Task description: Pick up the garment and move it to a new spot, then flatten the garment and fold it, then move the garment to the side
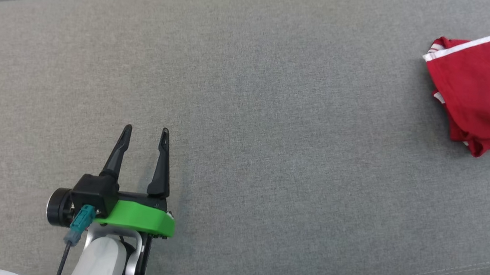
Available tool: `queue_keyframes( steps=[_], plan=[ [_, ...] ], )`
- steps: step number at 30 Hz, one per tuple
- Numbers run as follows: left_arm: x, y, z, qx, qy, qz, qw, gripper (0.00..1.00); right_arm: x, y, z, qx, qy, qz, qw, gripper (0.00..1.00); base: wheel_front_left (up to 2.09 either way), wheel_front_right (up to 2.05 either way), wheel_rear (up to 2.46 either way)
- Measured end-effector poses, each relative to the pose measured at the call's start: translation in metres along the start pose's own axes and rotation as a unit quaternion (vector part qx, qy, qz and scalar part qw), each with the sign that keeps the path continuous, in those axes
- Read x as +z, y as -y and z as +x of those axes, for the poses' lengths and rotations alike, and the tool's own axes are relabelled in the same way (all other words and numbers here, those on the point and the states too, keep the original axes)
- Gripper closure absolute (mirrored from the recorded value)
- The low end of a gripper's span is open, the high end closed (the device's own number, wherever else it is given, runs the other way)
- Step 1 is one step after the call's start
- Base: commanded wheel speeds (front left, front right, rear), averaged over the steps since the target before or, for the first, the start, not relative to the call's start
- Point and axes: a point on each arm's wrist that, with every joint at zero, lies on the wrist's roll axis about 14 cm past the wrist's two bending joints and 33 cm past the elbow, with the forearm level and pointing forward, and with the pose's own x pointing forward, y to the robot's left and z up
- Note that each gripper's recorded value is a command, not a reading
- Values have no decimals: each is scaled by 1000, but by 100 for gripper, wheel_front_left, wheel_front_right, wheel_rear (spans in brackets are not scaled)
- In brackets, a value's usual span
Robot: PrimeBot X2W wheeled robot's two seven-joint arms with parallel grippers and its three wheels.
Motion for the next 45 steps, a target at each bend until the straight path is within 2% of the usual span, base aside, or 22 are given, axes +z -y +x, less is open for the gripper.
queue_keyframes(
  steps=[4,13,18,21,28,33,45],
  plan=[
    [14,-12,-7,26,14,-1,1000,0,16,-26,-18,27,45,29,998,0,0,0,0],
    [20,-37,-52,88,14,-3,996,0,24,-101,-75,96,121,108,982,0,0,0,0],
    [19,-57,-81,128,13,-4,992,0,21,-151,-103,136,135,151,970,0,0,0,0],
    [21,-66,-94,146,17,-3,989,0,18,-169,-118,148,141,168,964,0,0,0,0],
    [25,-73,-114,164,25,0,986,0,3,-187,-147,157,141,177,961,0,0,0,0],
    [28,-76,-121,172,31,-1,985,0,8,-205,-162,186,148,203,950,0,0,0,0],
    [25,-74,-121,170,27,-5,985,0,11,-207,-165,190,155,209,947,0,0,0,0]
  ],
)
